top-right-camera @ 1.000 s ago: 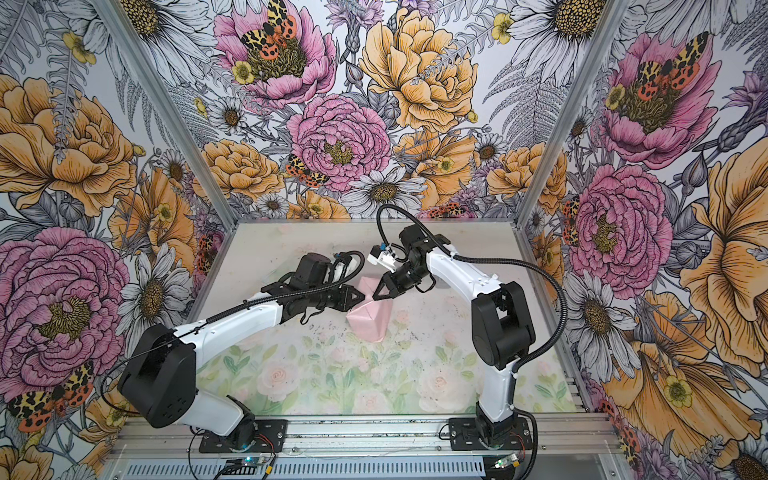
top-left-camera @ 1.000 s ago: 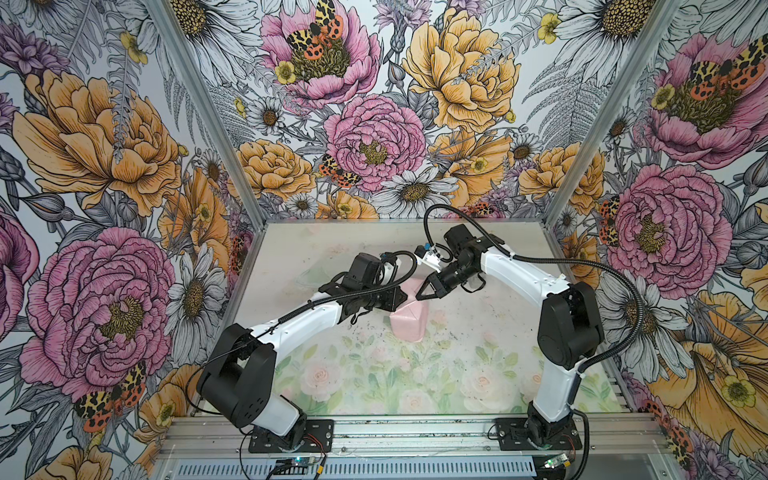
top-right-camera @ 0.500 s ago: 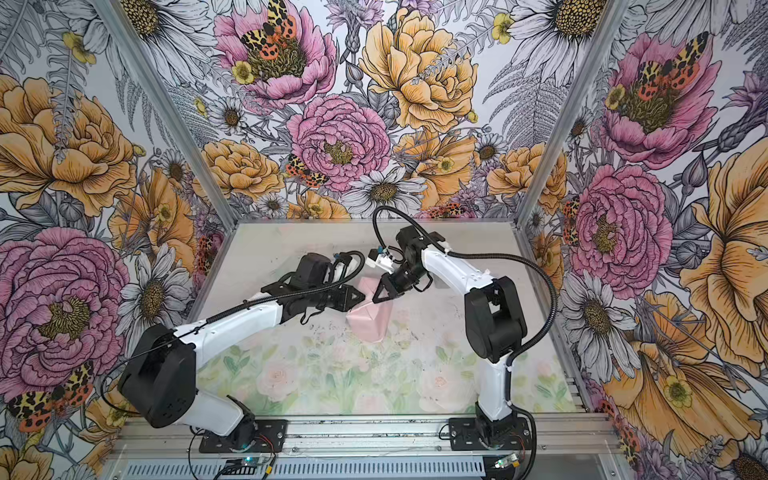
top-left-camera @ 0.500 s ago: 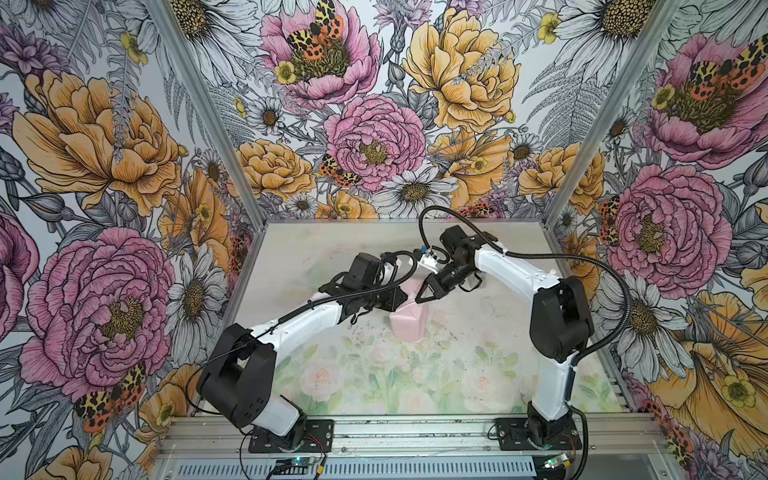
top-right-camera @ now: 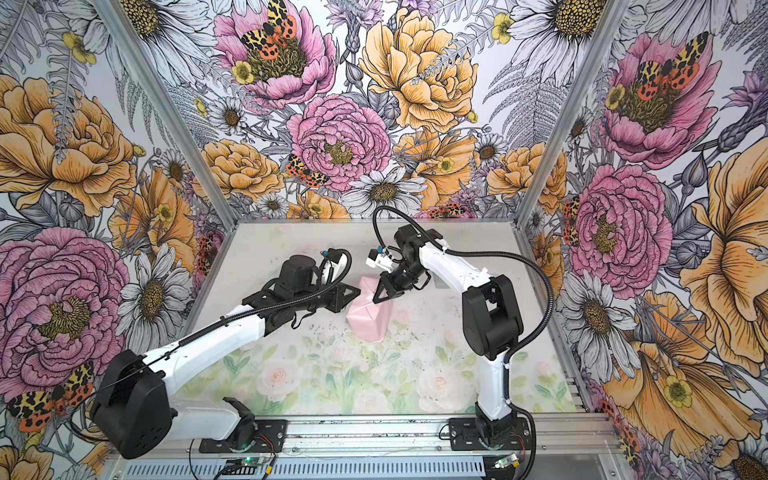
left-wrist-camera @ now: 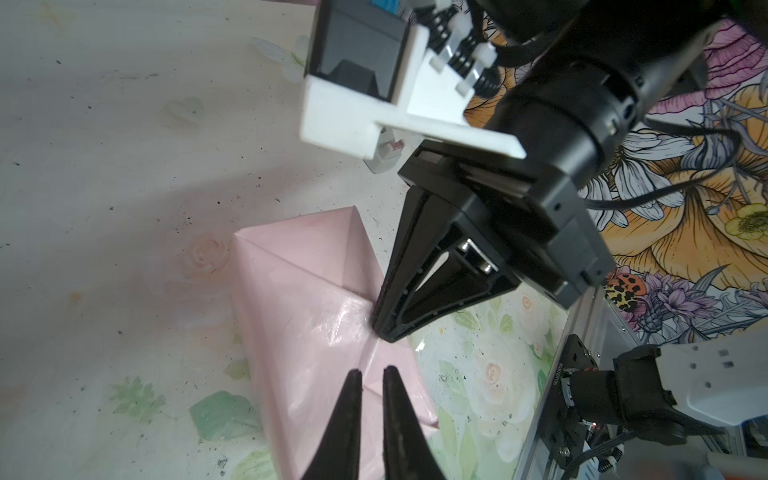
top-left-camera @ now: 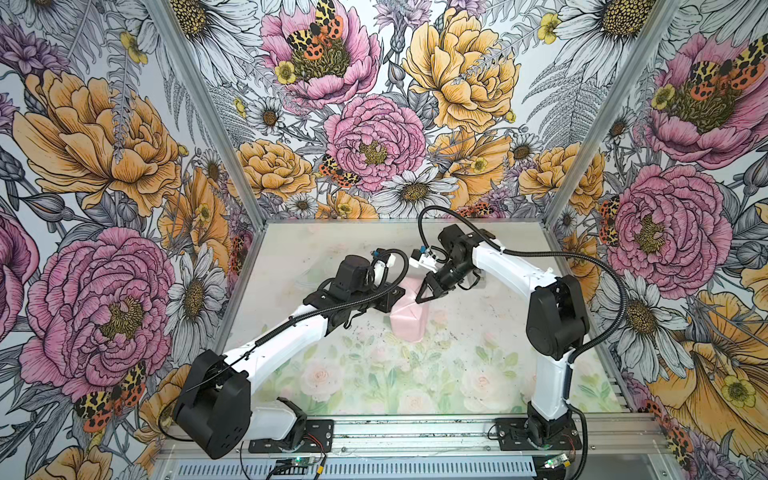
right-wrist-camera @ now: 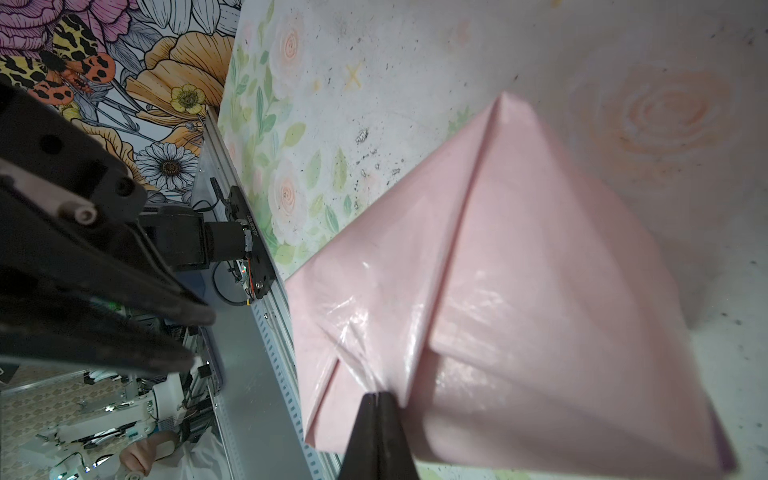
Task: Wrap the gift box in paper
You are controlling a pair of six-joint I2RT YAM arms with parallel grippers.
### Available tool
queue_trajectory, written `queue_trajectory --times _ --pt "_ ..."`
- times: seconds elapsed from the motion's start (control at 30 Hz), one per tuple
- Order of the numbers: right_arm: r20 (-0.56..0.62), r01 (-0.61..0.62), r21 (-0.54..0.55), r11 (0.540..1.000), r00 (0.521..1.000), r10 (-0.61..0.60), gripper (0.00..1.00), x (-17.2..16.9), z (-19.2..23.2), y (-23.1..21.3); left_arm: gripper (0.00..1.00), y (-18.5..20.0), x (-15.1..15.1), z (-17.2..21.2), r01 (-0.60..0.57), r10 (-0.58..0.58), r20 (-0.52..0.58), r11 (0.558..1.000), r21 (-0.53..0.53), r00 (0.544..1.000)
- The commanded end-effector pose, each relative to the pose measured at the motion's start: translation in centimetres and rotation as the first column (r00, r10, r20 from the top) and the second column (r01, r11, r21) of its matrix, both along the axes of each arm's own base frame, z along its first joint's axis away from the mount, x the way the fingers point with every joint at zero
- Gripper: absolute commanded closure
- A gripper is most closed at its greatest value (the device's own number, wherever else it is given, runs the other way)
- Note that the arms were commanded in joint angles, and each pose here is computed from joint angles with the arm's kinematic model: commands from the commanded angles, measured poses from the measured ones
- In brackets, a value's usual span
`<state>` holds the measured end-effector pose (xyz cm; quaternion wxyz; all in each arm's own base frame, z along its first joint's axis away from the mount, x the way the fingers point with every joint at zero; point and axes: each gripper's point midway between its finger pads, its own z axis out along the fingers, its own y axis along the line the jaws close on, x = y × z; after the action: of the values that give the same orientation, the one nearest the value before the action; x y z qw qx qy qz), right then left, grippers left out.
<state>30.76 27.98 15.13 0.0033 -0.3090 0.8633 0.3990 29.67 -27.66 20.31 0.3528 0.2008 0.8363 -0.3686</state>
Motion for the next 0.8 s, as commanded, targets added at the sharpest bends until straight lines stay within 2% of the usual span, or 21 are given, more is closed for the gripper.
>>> queue_trajectory --times 0.0,0.23,0.77 --pt "-0.011 0.032 -0.111 0.993 0.999 -0.033 1.0 1.1 -2.9 -1.1 0.87 -1.2 -1.0 1.6 0.089 -0.085 0.081 0.994 -0.056 0.993" --pt "-0.033 0.054 -0.121 0.991 0.998 -0.058 1.0 1.4 -2.9 -1.2 0.89 -2.7 -0.8 0.3 0.134 -0.132 0.051 0.991 -0.02 0.99" --pt "-0.06 0.063 -0.136 0.989 0.996 -0.072 1.0 1.2 -2.7 -1.4 0.9 -4.1 1.5 -0.8 0.109 -0.109 0.038 0.994 0.005 0.993"
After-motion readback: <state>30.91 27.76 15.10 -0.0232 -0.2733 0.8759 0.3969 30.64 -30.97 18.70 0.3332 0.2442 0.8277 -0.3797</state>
